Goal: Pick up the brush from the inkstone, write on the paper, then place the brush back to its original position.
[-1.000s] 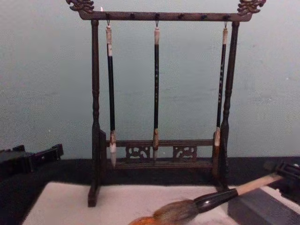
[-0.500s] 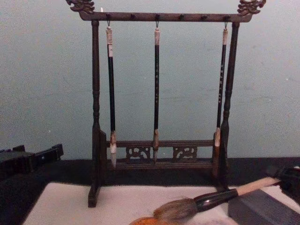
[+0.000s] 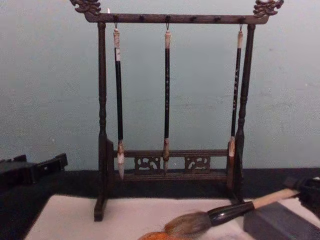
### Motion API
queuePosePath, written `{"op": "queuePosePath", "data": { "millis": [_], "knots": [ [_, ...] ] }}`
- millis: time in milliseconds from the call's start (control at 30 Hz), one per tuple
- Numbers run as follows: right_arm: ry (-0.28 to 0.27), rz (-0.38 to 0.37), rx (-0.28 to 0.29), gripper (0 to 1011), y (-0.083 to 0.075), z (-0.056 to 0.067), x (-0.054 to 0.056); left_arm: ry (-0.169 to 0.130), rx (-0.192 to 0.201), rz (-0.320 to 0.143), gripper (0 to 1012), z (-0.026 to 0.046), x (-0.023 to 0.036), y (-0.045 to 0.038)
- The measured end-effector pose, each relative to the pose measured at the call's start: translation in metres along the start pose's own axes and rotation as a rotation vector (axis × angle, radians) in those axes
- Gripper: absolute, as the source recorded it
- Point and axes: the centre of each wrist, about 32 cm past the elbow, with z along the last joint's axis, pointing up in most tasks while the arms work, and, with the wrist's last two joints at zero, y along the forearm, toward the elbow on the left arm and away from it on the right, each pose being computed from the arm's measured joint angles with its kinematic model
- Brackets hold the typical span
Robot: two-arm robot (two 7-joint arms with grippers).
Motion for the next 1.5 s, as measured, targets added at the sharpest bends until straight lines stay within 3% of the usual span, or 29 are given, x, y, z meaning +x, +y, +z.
{"op": "queuePosePath", "data": {
  "millis": [367, 767, 900, 1000, 1100, 1200, 1500],
  "knots": [
    [-0.038, 0.015, 0.04, 169, -0.008, 0.007, -0.007, 0.0, 0.0, 0.0, 1002, 0.0, 0.0, 0.0],
    [-0.182, 0.051, 0.009, 164, -0.012, 0.018, -0.04, 0.0, 0.0, 0.0, 1002, 0.0, 0.0, 0.0],
    [-0.29, 0.071, -0.02, 164, -0.013, 0.023, -0.062, 0.0, 0.0, 0.0, 1002, 0.0, 0.0, 0.0],
    [-0.349, 0.073, -0.04, 164, -0.013, 0.025, -0.073, 0.0, 0.0, 0.0, 1002, 0.0, 0.0, 0.0],
    [-0.466, 0.068, -0.084, 164, -0.012, 0.025, -0.092, 0.0, 0.0, 0.0, 1002, 0.0, 0.0, 0.0],
    [-0.547, 0.067, -0.112, 164, -0.013, 0.024, -0.106, 0.0, 0.0, 0.0, 1002, 0.0, 0.0, 0.0],
    [-0.725, 0.095, -0.161, 164, -0.017, 0.017, -0.138, 0.0, 0.0, 0.0, 1002, 0.0, 0.0, 0.0]
  ]
}}
